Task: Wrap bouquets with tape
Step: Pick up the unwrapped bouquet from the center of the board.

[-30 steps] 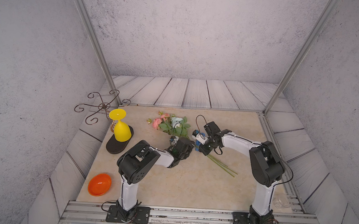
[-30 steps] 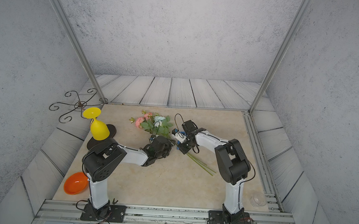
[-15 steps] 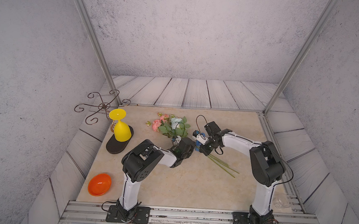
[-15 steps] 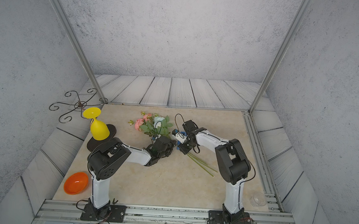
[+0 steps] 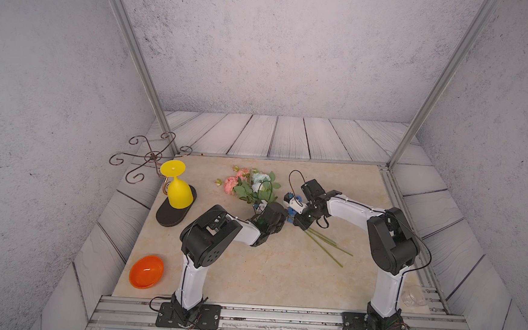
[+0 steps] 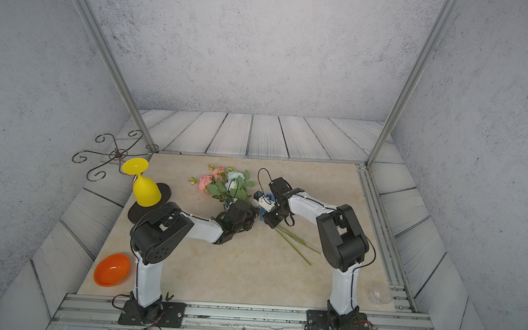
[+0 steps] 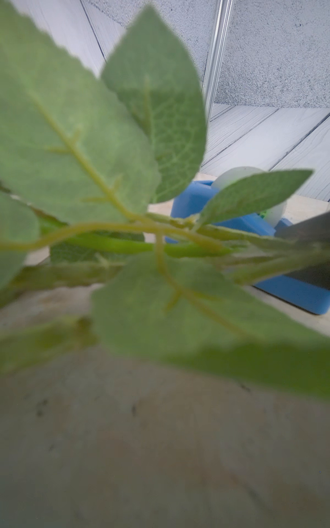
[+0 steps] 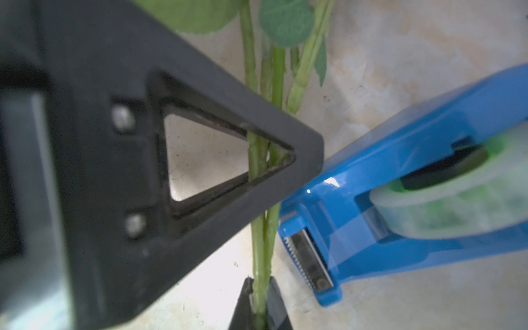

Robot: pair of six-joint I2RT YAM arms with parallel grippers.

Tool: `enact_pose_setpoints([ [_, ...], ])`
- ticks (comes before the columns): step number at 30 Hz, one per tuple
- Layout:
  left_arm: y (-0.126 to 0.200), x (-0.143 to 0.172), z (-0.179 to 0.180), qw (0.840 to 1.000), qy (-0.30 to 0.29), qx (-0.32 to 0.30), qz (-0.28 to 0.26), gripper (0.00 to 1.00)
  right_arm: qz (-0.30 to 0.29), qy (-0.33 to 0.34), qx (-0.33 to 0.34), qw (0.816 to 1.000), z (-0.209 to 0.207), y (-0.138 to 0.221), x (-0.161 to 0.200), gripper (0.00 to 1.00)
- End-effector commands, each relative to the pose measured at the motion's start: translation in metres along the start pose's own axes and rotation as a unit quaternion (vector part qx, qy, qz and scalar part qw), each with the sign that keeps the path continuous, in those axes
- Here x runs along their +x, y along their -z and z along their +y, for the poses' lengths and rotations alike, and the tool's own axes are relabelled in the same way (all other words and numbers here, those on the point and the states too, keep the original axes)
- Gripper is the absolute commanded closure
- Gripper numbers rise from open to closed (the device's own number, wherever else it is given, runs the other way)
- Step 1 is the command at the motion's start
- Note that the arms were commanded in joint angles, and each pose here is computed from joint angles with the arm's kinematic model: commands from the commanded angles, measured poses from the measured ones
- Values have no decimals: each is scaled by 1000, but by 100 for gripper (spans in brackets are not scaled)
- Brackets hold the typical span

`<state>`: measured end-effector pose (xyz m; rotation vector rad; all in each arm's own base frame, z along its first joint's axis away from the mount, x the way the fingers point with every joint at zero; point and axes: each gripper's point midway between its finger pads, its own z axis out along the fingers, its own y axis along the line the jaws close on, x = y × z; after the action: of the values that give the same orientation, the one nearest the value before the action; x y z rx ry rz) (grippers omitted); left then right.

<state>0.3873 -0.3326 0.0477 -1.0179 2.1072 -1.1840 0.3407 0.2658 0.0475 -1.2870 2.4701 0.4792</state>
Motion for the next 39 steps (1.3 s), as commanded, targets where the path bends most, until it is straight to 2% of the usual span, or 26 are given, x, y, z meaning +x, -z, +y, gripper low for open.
enact_pose_setpoints([
  [1, 1, 2, 2, 1000, -17, -12, 5, 100, -9, -3, 1, 1000, 1, 6, -7, 97],
  [7, 2, 0, -2, 1000, -23, -3, 2, 100, 7, -38, 7, 999, 1, 6, 4, 72],
  [14, -1, -3, 1, 1000, -30, 7, 4, 100, -23, -71, 11, 997, 0, 24, 5, 65],
  [17, 0, -3, -4, 999, -43, 14, 6, 100, -52, -95, 0, 994, -2, 45, 2, 56],
  [19, -1, -2, -4, 999, -46, 20, 7, 100, -70, -105, -13, 992, 2, 60, 0, 47],
  [22, -3, -2, -3, 998, -53, 28, 10, 100, -74, -110, -29, 991, 9, 71, 4, 25],
  [23, -4, -1, -4, 998, -58, 32, 13, 100, -64, -107, -33, 992, 11, 72, 8, 23],
  [24, -4, 1, -6, 997, -65, 37, 17, 100, -54, -112, -38, 992, 13, 71, 13, 17],
  [26, -4, 3, -10, 996, -79, 46, 21, 100, -46, -146, -57, 987, 9, 71, 19, 10],
  [29, -2, 1, -8, 994, -84, 61, 16, 100, -57, -197, -141, 968, 9, 80, 15, 9],
  [33, -2, 1, -15, 990, -102, 100, 9, 100, -29, -210, -209, 955, 18, 72, 11, 12],
  [36, -1, -1, -27, 984, -114, 140, -4, 100, -13, -226, -234, 945, 18, 57, 11, 14],
  [39, -4, -4, -21, 983, -111, 143, -13, 100, -9, -237, -245, 940, 17, 42, 11, 15],
])
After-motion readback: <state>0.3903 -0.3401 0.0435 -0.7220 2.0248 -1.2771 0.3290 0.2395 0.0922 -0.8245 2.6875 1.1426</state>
